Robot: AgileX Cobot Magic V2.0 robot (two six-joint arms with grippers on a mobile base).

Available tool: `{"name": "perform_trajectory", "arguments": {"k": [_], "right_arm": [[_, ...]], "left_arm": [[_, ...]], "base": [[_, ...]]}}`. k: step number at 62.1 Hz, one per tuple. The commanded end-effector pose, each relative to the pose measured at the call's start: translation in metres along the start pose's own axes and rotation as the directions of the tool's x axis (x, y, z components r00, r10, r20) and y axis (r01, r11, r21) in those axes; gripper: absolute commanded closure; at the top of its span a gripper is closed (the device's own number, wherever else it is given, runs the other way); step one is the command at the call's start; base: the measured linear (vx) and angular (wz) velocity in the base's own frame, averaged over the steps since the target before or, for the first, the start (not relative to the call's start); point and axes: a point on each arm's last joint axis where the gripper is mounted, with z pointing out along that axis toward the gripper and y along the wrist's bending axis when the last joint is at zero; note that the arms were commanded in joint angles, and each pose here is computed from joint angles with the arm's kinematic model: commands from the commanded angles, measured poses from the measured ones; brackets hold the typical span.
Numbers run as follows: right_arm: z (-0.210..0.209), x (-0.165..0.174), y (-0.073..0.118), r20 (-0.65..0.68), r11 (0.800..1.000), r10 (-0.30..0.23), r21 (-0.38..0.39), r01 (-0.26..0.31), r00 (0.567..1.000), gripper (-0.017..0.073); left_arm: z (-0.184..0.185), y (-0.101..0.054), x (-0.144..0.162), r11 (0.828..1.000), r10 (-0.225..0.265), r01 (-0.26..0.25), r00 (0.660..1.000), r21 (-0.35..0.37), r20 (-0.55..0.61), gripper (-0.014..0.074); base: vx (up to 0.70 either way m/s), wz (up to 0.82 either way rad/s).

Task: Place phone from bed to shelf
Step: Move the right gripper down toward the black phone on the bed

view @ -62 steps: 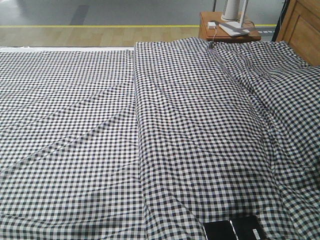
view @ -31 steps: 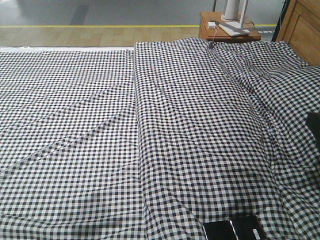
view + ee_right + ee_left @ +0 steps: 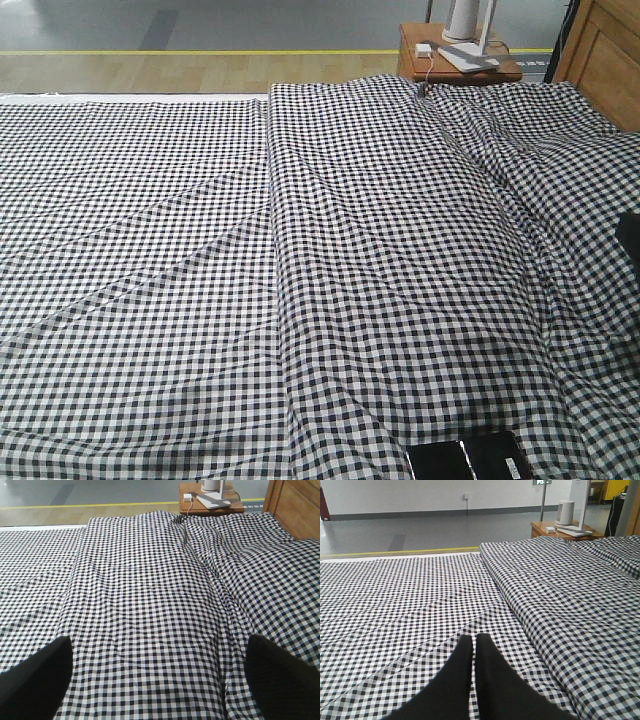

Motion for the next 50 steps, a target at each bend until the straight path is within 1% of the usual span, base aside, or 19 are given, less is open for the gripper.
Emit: {"name": "perform_trajectory", "arguments": {"k": [1, 5, 9, 16, 20, 25, 34, 42, 46, 50], "right_arm": [[-0.003, -0.017, -0.001, 0.101, 1.000, -0.018, 0.012, 0.017, 0.995, -0.0075], [0.000, -0.016, -0.001, 0.081, 1.000, -0.012, 0.011, 0.011, 0.997, -0.0075], [0.004, -0.018, -0.001, 0.040, 1.000, 0.011, 0.006, -0.012, 0.999, -0.0075], [0.012, -0.031, 0.000, -0.029, 0.995, 0.100, 0.003, -0.100, 0.995, -0.0075], [0.015, -0.041, 0.001, -0.052, 0.992, 0.127, 0.003, -0.127, 0.991, -0.0074], [0.020, -0.055, 0.001, -0.102, 0.991, 0.131, 0.003, -0.131, 0.986, -0.0071], [0.037, -0.071, 0.002, -0.217, 0.994, 0.111, 0.004, -0.113, 0.970, -0.0069], [0.056, -0.082, 0.002, -0.262, 0.993, 0.115, 0.008, -0.117, 0.958, -0.0065], [0.063, -0.087, -0.004, -0.271, 0.992, 0.129, 0.028, -0.126, 0.954, -0.0064], [0.067, -0.091, -0.013, -0.280, 0.987, 0.159, 0.056, -0.149, 0.947, -0.0061]], "left_arm": [[0.000, 0.001, -0.006, 1.000, -0.012, 0.012, 0.997, -0.004, 0.075, 0.0593], [0.000, 0.001, -0.006, 1.000, -0.012, 0.012, 0.997, -0.004, 0.075, 0.0593], [0.000, 0.001, -0.006, 1.000, -0.012, 0.012, 0.997, -0.004, 0.075, 0.0593], [0.000, 0.001, -0.006, 1.000, -0.012, 0.012, 0.997, -0.004, 0.075, 0.0593], [0.000, 0.001, -0.006, 1.000, -0.012, 0.012, 0.997, -0.004, 0.075, 0.0593], [0.000, 0.001, -0.006, 1.000, -0.012, 0.012, 0.997, -0.004, 0.075, 0.0593], [0.000, 0.001, -0.006, 1.000, -0.012, 0.012, 0.997, -0.004, 0.075, 0.0593], [0.000, 0.001, -0.006, 1.000, -0.012, 0.012, 0.997, -0.004, 0.075, 0.0593], [0.000, 0.001, -0.006, 1.000, -0.012, 0.012, 0.997, -0.004, 0.075, 0.0593], [0.000, 0.001, -0.006, 1.000, -0.012, 0.012, 0.997, -0.004, 0.075, 0.0593]], "base": [[0.00, 0.00], [0.00, 0.00], [0.00, 0.00], [0.00, 0.00], [0.00, 0.00], [0.00, 0.00], [0.00, 0.00], [0.00, 0.00], [0.00, 0.00], [0.00, 0.00]]}}
